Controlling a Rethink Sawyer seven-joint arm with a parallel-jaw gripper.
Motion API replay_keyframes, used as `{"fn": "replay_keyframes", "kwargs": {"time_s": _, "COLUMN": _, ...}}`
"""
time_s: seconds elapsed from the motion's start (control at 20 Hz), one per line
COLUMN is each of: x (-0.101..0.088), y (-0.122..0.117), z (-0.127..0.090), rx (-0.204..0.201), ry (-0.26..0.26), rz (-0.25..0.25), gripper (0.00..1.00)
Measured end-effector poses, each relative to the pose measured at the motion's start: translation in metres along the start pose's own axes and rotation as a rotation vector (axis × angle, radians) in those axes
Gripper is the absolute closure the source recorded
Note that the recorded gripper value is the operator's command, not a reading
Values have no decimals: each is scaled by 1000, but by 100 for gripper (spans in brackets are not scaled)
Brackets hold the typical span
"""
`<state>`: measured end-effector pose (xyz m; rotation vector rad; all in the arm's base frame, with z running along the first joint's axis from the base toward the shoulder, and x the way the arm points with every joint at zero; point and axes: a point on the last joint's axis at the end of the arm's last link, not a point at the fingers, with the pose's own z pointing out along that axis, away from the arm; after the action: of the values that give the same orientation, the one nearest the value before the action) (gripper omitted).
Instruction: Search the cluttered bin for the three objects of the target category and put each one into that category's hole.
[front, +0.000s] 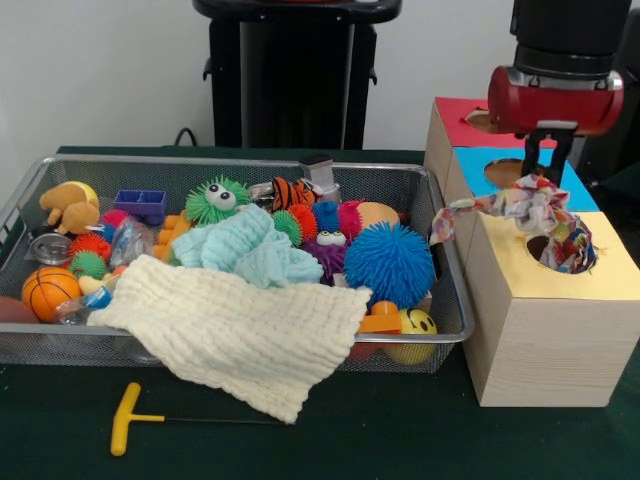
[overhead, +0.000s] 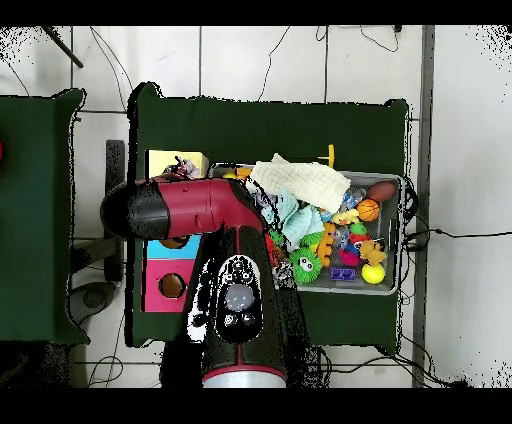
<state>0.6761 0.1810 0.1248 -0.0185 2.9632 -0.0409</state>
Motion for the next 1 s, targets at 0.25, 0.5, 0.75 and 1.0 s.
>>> {"fn": "replay_keyframes", "kwargs": {"time_s": 0.25, "x": 6, "y": -2, "z": 7, "rx": 18, "ry": 12, "rz": -4, "gripper": 100}}
{"fn": "replay_keyframes", "kwargs": {"time_s": 0.5, "x": 8, "y": 1, "z": 3, "rx": 33, "ry": 8, "rz": -10, "gripper": 100}}
{"fn": "replay_keyframes", "kwargs": {"time_s": 0.75, "x": 9, "y": 10, "z": -4, "rx": 34, "ry": 2, "rz": -7, "gripper": 100}}
{"fn": "replay_keyframes", "kwargs": {"time_s": 1.0, "x": 8, "y": 19, "z": -6, "rx": 24, "ry": 0, "rz": 4, "gripper": 100}}
